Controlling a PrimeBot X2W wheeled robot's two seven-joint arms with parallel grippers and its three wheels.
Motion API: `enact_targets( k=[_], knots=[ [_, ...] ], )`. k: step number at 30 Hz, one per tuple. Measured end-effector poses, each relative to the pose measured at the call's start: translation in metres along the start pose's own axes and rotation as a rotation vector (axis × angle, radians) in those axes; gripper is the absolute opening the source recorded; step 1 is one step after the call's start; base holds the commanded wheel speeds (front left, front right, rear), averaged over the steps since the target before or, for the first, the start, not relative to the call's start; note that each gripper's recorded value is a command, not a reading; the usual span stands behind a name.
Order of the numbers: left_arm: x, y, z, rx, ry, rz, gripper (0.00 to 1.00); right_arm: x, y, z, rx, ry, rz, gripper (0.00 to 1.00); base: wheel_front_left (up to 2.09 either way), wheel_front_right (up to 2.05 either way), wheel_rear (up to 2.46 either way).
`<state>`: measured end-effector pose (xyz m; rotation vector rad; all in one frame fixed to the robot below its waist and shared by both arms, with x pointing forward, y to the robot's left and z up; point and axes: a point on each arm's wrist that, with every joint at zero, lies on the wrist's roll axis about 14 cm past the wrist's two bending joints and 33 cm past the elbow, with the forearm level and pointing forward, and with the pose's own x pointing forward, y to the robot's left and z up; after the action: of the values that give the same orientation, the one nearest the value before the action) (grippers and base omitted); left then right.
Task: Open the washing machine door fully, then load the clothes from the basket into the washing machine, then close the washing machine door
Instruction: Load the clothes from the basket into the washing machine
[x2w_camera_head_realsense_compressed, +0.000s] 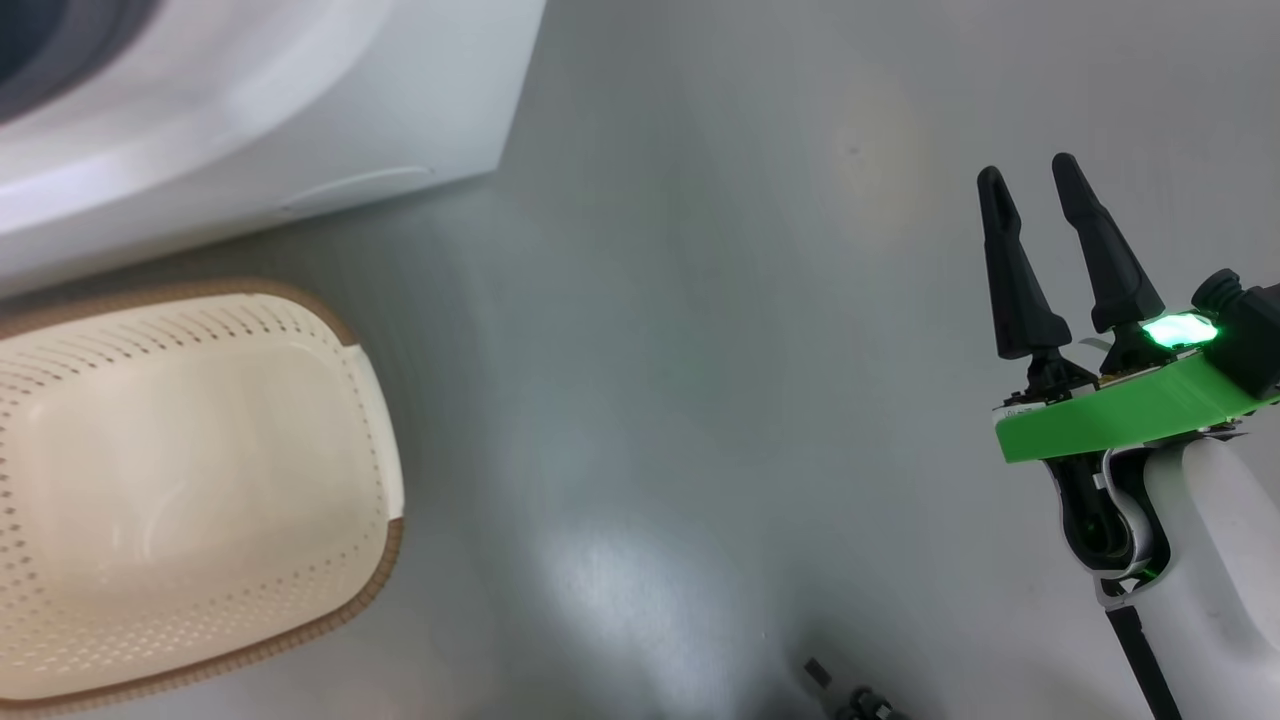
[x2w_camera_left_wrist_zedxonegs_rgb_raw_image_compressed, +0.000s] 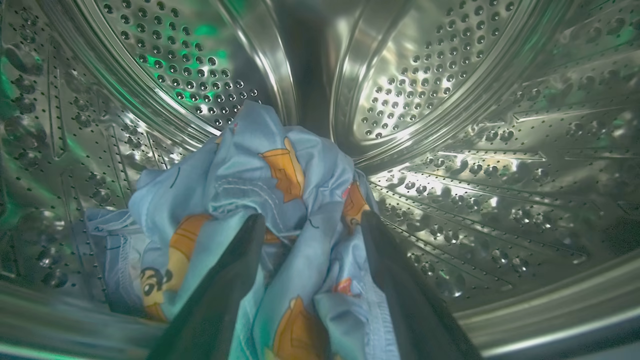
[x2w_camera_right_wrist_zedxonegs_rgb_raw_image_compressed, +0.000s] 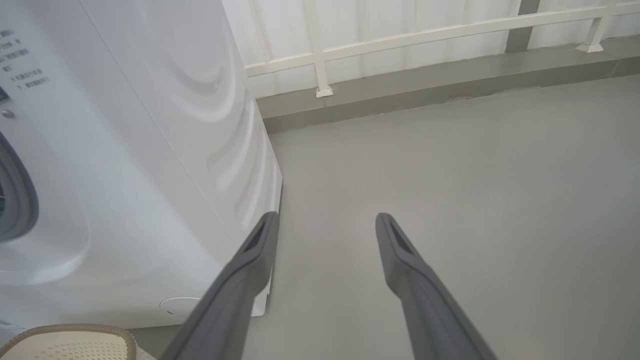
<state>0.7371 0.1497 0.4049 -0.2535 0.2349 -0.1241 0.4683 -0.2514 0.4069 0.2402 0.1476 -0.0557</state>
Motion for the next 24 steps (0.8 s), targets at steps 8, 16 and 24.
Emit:
enact_targets(
  k=[8, 16, 24],
  knots=[
    [-0.041, -0.012, -0.004, -0.004, -0.002, -0.019, 1.0, -0.006, 0.014, 0.03, 0.006, -0.067, 0.038, 1.0, 0.0, 0.0, 0.0],
    [-0.095, -0.029, -0.003, -0.024, -0.016, -0.054, 1.0, -0.026, 0.027, 0.057, 0.002, -0.119, 0.079, 1.0, 0.0, 0.0, 0.0],
    [-0.154, -0.044, 0.014, -0.048, -0.074, -0.096, 1.0, -0.048, 0.039, 0.08, 0.001, -0.169, 0.12, 1.0, 0.0, 0.0, 0.0]
  ],
)
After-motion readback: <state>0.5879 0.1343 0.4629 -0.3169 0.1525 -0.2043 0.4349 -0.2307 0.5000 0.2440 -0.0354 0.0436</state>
